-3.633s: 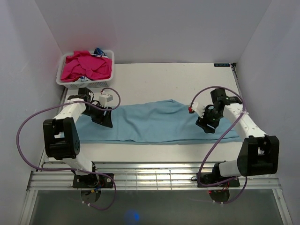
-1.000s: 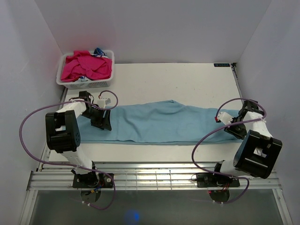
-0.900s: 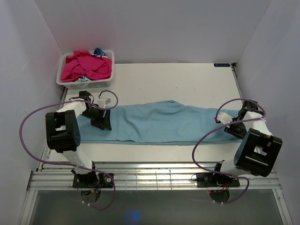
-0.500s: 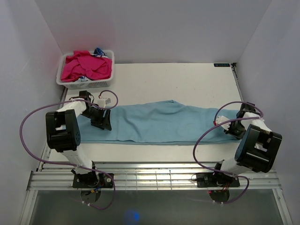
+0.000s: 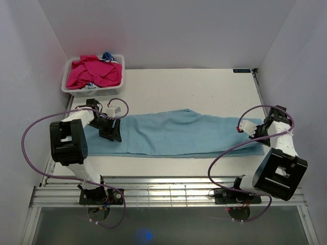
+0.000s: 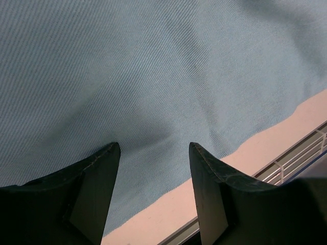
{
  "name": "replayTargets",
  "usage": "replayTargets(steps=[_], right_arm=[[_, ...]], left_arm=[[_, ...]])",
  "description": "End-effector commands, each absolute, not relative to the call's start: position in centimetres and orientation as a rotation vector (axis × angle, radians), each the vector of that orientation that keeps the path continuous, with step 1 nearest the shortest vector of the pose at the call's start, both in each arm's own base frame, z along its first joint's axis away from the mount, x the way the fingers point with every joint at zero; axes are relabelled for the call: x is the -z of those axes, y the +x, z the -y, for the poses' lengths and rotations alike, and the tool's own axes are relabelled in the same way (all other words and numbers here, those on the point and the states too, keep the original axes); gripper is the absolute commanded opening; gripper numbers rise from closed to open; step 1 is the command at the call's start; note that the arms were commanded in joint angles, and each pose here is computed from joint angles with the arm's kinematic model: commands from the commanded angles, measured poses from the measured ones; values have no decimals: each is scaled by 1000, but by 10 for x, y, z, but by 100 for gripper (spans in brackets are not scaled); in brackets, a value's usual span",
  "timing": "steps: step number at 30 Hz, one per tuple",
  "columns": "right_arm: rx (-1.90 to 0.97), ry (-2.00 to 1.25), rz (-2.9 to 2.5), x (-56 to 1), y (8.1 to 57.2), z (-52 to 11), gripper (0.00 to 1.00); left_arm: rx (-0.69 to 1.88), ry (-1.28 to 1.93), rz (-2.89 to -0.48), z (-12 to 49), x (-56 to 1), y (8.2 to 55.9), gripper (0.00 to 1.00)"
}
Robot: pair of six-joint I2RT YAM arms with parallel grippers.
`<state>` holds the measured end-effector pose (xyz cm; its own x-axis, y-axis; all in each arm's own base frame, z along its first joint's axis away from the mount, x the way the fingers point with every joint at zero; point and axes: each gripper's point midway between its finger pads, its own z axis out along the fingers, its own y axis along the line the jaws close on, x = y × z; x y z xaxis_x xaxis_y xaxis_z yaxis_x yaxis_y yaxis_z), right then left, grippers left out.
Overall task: Fold and stack the trousers
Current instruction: Fold the trousers
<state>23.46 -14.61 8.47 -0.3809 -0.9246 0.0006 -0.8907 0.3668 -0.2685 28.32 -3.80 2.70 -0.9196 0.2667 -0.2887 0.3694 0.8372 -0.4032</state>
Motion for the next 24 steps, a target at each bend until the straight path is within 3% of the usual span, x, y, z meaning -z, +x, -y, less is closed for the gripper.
replayTargets(steps=[1, 8, 9, 11, 12, 13, 15, 16, 19, 23, 24], right_arm=[[260, -1736, -2530, -66, 202, 144, 8], [267, -1740, -2605, -29, 195, 155, 8], [268, -1735, -2616, -30, 196, 156, 12], [299, -1710, -2616, -40, 206, 161, 28], [292, -1692, -2593, -48, 213, 160, 52], [286, -1663, -2576, -57, 220, 158, 65], [262, -1550, -2511, -95, 250, 148, 100], [222, -1509, -2480, -108, 261, 140, 95], [41, -1347, -2459, -145, 291, 104, 96], [-260, -1230, -2501, -134, 313, 39, 100], [-314, -1209, -2502, -129, 315, 25, 95]], left_arm=[[518, 533, -2829, 16, 0, 288, 69], [517, 550, -2829, 16, -2, 285, 70], [537, 553, -2806, 19, -8, 287, 70], [571, 578, -2762, 24, -20, 291, 71], [604, 587, -2709, 31, -34, 294, 72], [626, 588, -2678, 34, -43, 297, 73], [653, 593, -2623, 40, -67, 304, 74], [650, 589, -2582, 42, -81, 308, 75], [602, 547, -2537, 41, -106, 318, 75], [516, 422, -2561, 22, -112, 323, 75], [507, 372, -2576, 17, -111, 323, 75]])
